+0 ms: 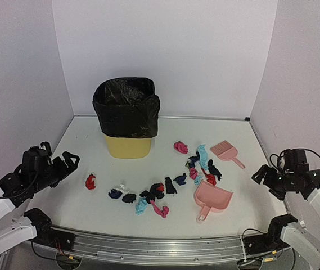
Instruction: Sweep away the paper scraps from the table
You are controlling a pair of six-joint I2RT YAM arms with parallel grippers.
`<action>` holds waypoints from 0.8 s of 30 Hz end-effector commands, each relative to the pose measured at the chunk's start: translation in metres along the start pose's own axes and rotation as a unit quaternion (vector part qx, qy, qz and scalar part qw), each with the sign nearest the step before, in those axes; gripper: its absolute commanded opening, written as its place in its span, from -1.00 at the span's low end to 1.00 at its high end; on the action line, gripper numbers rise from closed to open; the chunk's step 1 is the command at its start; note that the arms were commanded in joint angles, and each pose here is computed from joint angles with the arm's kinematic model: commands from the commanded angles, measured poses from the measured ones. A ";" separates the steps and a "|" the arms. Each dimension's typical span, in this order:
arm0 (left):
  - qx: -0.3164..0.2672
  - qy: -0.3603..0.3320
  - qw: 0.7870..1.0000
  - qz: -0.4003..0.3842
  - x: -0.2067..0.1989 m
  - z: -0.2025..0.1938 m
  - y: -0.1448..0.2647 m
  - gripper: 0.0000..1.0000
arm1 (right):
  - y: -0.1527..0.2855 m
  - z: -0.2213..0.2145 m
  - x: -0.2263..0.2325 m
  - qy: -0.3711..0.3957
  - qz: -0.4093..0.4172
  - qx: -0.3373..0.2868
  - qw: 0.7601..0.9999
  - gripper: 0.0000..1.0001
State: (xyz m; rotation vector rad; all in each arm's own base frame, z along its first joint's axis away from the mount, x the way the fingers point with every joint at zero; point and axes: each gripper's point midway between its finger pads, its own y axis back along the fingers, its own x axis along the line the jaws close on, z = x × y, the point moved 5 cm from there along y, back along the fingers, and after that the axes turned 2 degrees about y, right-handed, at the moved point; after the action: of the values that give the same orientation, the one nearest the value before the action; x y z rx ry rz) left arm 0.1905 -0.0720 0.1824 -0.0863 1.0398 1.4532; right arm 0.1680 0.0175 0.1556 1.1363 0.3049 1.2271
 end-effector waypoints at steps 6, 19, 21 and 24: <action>0.022 -0.011 1.000 0.008 -0.009 -0.002 -0.015 0.99 | -0.012 0.047 0.031 0.080 -0.027 0.045 0.995 0.96; 0.028 -0.004 0.999 0.020 -0.002 -0.007 -0.016 0.99 | -0.128 0.114 0.101 0.355 0.068 0.198 0.911 0.81; 0.026 0.000 0.999 0.029 0.001 -0.006 -0.015 0.99 | -0.144 0.120 0.103 0.369 0.063 0.205 0.904 0.82; 0.022 0.002 0.999 0.040 0.003 -0.005 -0.012 0.99 | -0.159 0.125 0.106 0.390 0.068 0.211 0.894 0.81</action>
State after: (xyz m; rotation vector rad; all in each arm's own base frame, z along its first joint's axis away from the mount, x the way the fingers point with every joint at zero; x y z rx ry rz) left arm 0.1991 -0.0802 0.1671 0.0026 1.0877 1.4624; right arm 0.3728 0.0532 0.1215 1.0779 1.0788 1.6518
